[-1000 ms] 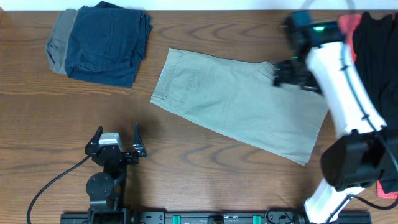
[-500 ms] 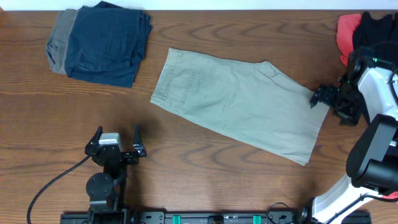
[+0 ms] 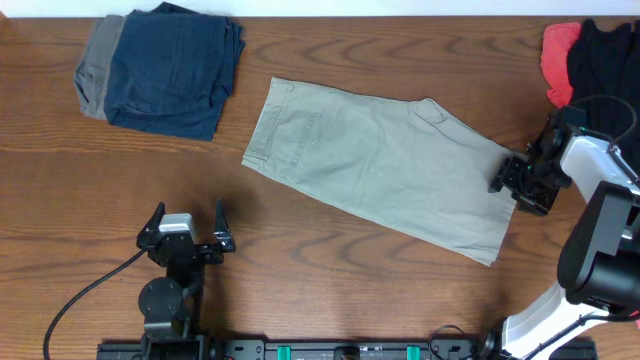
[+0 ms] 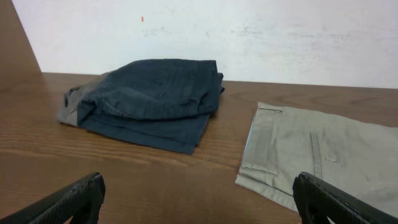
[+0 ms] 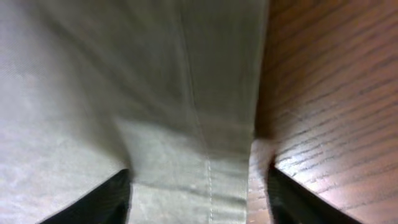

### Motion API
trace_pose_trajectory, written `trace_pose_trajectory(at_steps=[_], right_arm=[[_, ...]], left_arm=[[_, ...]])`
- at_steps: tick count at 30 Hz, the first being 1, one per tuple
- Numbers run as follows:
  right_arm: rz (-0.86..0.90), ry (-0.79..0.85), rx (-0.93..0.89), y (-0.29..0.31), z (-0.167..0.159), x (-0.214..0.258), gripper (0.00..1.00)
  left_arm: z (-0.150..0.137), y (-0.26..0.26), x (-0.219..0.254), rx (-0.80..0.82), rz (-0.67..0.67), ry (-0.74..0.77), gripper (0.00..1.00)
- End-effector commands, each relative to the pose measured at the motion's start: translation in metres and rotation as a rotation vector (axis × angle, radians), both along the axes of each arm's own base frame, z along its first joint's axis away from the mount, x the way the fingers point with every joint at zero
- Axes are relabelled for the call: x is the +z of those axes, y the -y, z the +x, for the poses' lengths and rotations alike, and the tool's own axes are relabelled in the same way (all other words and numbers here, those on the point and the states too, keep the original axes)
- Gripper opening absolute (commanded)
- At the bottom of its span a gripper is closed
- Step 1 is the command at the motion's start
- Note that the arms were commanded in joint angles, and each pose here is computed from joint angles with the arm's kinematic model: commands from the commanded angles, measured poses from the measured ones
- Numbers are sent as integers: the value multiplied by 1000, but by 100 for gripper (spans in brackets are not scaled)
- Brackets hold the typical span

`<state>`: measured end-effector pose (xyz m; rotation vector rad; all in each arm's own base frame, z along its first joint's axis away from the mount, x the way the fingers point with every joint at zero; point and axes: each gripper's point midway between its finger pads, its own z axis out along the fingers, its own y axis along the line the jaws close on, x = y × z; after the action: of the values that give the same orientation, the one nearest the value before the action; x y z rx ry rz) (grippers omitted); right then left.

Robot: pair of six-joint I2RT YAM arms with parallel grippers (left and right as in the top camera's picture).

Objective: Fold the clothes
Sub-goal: 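Grasp the right edge of the shorts and pull to straighten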

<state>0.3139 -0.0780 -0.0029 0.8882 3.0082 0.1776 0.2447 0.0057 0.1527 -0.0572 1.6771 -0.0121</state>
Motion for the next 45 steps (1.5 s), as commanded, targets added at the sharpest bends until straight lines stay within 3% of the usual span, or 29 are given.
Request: trace_pose_trajectory(at_steps=[1,2,4,5,14,19,26,27,28,29,30,39,45], right_arm=[[39,-11,4,-8,-8,-11,52],[37,-4,4,-8,-7,-12,43],[31,14,4,-6,-2,-12,11],[26,32,4,-5,2,-12,1],[-50,318,12,15,74,7,1],[-80,496,25,26,125,48,1],[-130,654,73,28,170,101,2],[-134,661,81,28,173,106,9],[-135,662,87,27,174,110,38],[-132,655,89,26,174,113,81],[-129,647,89,25,173,114,99],[-17,578,123,-2,159,110,99],[80,550,338,-79,153,106,99]], left_arm=[[-1,-1,-16,7,7,-48,98],[-1,-1,-16,7,7,-48,98],[-1,-1,-16,7,7,-48,98],[-1,-1,-16,7,7,-48,98],[-1,-1,-16,7,7,-48,98],[-1,-1,-16,7,7,-48,98],[-1,-1,-16,7,7,-48,98],[-1,-1,-16,7,7,-48,98],[-1,-1,-16,7,7,-48,98],[-1,-1,-16,7,7,-48,98],[-1,-1,-16,7,7,-48,98],[-1,-1,-16,7,7,-48,98],[-1,-1,-16,7,7,-48,98]])
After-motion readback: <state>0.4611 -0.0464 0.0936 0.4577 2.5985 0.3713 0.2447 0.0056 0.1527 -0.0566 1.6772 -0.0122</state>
